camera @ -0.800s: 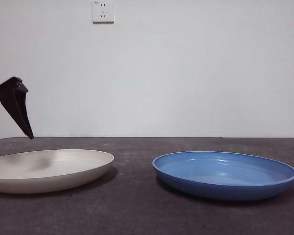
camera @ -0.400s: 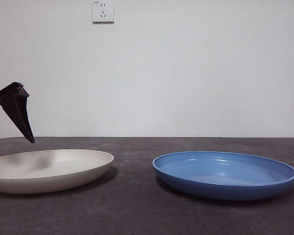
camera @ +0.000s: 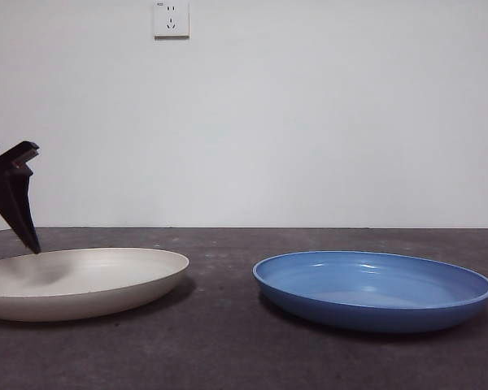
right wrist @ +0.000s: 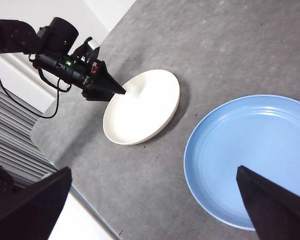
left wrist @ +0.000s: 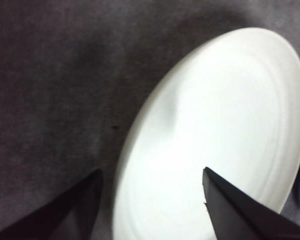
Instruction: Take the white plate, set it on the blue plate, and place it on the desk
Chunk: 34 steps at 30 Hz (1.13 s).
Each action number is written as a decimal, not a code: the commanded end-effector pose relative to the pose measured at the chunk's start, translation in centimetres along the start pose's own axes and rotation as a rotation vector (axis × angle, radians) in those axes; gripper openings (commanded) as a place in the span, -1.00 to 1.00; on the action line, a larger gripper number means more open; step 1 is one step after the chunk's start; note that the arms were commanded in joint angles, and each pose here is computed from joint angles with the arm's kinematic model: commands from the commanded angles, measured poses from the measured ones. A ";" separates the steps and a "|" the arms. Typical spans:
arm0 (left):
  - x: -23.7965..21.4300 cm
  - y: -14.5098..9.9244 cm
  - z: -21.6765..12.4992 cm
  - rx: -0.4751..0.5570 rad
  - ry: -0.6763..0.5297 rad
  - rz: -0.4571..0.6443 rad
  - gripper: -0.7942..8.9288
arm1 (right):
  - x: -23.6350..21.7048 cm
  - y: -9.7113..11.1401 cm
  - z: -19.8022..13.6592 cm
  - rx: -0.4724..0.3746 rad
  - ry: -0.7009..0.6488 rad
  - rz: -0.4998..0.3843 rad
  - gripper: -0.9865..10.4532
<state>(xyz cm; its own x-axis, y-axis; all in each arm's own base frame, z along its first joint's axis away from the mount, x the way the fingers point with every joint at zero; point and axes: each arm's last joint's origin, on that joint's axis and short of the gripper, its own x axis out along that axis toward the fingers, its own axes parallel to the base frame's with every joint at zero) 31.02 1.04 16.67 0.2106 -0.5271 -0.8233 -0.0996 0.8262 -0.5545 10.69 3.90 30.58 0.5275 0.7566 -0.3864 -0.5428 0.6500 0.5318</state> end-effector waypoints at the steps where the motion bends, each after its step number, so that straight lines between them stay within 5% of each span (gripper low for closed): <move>1: 0.5 0.3 0.5 0.009 0.006 0.013 -0.22 | -0.2 0.3 0.4 -0.007 -0.013 0.009 0.20; 12: 0.6 0.6 0.7 0.027 -0.006 0.088 -0.81 | -0.2 0.3 0.4 -0.002 -0.011 0.009 0.20; 21: -0.5 -0.4 1.5 0.045 -0.006 0.087 -0.81 | -0.2 0.3 0.4 -0.001 -0.010 0.008 0.20; 34: -0.8 -9.5 1.0 0.211 0.105 0.055 -0.81 | -2.8 2.2 0.9 0.001 0.035 -0.188 0.20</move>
<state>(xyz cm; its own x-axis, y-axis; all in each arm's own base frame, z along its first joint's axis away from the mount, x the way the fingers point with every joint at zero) 32.52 -5.70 22.05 0.0950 -0.4763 -0.8741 0.0844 0.8788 -0.4697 8.75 3.12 32.89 0.5846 0.6255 -0.5168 -0.4073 0.7771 0.4798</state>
